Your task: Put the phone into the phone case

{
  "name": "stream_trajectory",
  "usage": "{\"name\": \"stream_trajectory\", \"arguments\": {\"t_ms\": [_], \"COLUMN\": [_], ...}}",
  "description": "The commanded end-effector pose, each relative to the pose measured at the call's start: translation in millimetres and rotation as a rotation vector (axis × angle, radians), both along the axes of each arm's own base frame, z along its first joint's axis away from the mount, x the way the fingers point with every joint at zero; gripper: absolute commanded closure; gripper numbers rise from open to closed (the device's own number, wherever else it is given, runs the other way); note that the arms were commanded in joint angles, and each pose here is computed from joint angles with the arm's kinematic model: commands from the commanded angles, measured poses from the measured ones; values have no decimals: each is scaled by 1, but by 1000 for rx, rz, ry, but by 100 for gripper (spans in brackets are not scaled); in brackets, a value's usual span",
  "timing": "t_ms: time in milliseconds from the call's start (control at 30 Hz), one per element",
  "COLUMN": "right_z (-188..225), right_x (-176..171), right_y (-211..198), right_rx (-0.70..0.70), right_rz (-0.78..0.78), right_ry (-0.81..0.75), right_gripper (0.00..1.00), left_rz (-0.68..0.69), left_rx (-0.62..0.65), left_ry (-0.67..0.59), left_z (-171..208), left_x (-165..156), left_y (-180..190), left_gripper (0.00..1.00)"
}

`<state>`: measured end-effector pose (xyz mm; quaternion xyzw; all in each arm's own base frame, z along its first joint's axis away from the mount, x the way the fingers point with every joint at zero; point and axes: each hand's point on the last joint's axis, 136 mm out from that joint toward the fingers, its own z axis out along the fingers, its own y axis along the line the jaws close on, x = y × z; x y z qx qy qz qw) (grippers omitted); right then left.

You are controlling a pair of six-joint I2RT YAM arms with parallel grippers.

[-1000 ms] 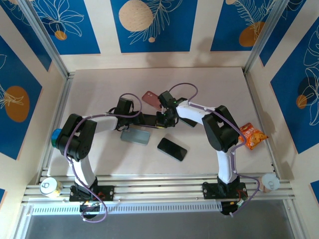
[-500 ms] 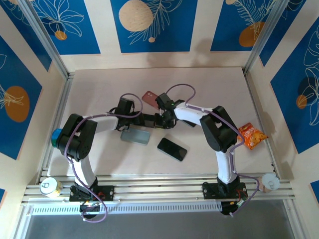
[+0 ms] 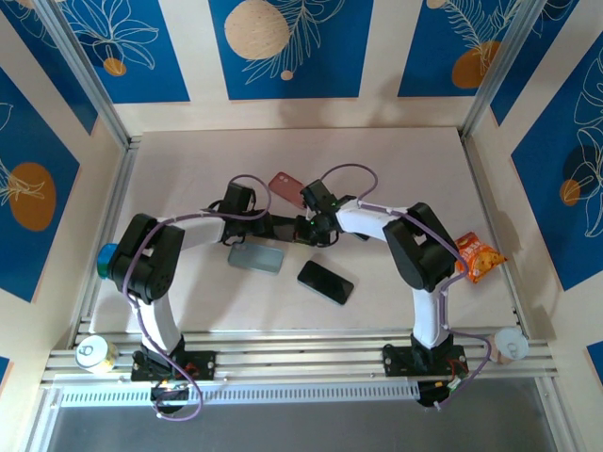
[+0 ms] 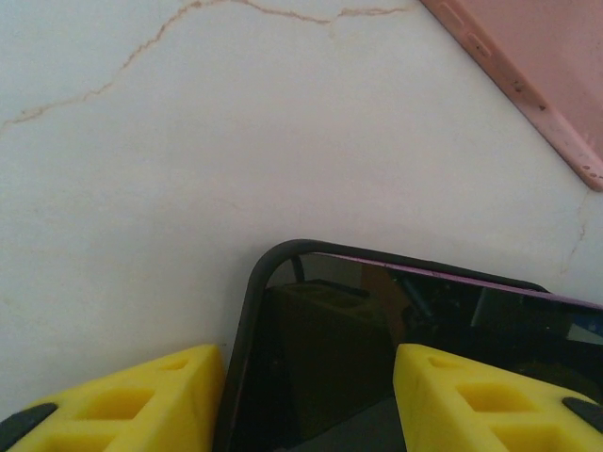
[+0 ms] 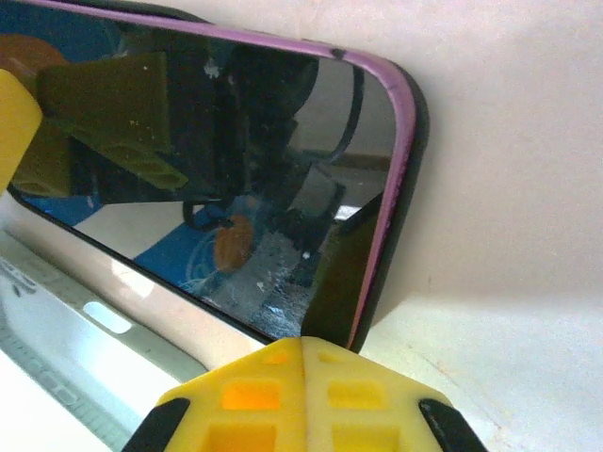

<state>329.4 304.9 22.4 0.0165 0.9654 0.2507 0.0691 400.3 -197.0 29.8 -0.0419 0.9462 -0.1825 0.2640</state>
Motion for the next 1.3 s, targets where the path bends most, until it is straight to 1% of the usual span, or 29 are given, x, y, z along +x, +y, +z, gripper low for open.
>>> {"name": "stream_trajectory", "arguments": {"t_ms": [0, 133, 267, 467, 567, 667, 800, 933, 1133, 1267], "right_z": [-53, -40, -19, 31, 56, 70, 71, 56, 45, 36], "right_x": [-78, -77, -66, -29, -9, 7, 22, 32, 35, 36], "right_y": [-27, -24, -18, -21, -24, -33, -43, -52, -55, -58], "right_rx": [-90, -52, -4, 73, 116, 128, 171, 157, 143, 148], "right_rz": [-13, -51, -80, -105, -91, -76, -65, -66, -43, -50], "right_ry": [320, 301, 260, 134, 67, 13, -10, 2, -7, 10], "right_gripper": [100, 100, 100, 100, 100, 100, 100, 100, 100, 100], "left_rz": [-50, -58, -67, -75, -80, -82, -78, -59, -44, -39], "left_rx": [35, 27, 20, 12, -5, -36, -79, -85, -100, -96], "left_ry": [84, 68, 54, 17, -7, -19, -1, 41, 86, 95], "left_z": [-18, -11, -4, 11, 24, 35, 37, 25, 13, 8], "left_x": [-16, -9, -1, 9, 14, 15, 7, -4, -13, -10], "left_y": [-8, -12, -17, -22, -26, -30, -36, -35, -39, -43], "left_gripper": [49, 49, 49, 49, 49, 51, 53, 53, 54, 54]}}
